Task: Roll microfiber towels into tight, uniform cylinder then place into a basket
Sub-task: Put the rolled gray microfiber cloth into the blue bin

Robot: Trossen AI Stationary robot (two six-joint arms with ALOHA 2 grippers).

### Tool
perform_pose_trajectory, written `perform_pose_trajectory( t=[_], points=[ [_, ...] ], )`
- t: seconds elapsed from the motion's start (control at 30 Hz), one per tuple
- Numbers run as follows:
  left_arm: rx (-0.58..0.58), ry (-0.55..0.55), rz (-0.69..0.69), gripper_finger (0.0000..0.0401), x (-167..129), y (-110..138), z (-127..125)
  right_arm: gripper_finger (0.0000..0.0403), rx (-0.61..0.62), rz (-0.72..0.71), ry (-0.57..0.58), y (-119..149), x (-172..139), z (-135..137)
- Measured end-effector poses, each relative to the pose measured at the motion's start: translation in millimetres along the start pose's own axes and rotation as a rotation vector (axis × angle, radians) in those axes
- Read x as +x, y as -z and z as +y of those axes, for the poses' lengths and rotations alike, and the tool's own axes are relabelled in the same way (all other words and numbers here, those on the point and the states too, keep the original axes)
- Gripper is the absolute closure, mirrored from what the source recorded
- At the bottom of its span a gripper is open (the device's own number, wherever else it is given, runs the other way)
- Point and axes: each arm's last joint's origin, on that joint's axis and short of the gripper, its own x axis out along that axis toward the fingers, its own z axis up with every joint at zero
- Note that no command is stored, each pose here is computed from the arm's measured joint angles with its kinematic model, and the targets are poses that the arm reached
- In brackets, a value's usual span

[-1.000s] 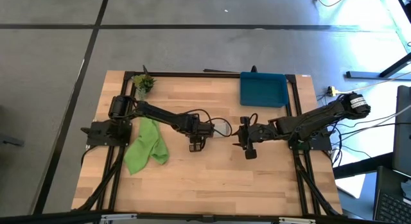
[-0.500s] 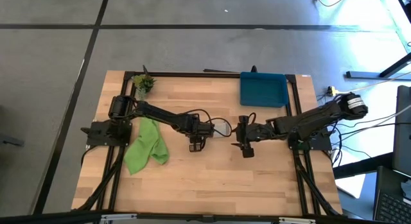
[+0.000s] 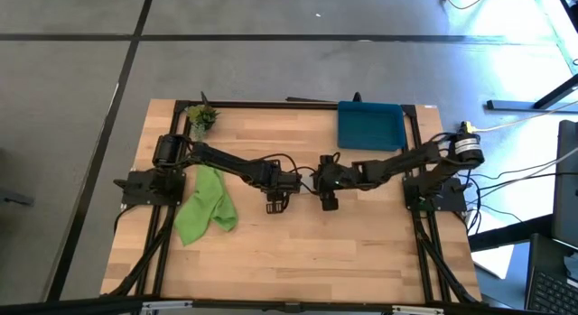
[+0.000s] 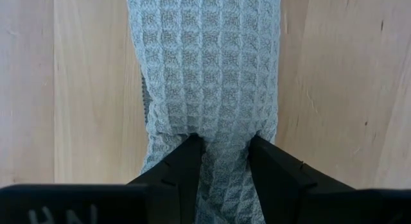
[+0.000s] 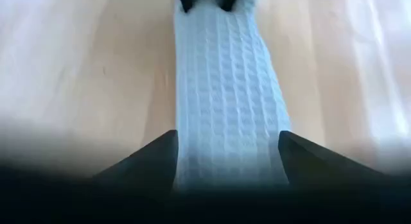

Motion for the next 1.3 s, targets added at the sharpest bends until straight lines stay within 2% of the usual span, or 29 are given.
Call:
perform_pose_trajectory(
  t=[0.13, 0.47, 1.3],
  points=[
    [0.000, 0.000, 0.000, 0.0276, 0.0, 0.0, 0.0, 0.0133, 0.012, -0.008, -0.062, -2.0, 14.4, -3.0],
    [0.000, 0.001, -0.001, 0.0276, 0.0, -0.1, 0.0, 0.0133, 0.042, 0.053, -0.047, 6.3, 40.4, -14.2],
    [-0.020, -0.097, -0.035, 0.0276, -0.1, -0.4, -5.3, 0.0134, 0.049, 0.071, -0.084, 10.9, 43.8, -13.4]
  ],
)
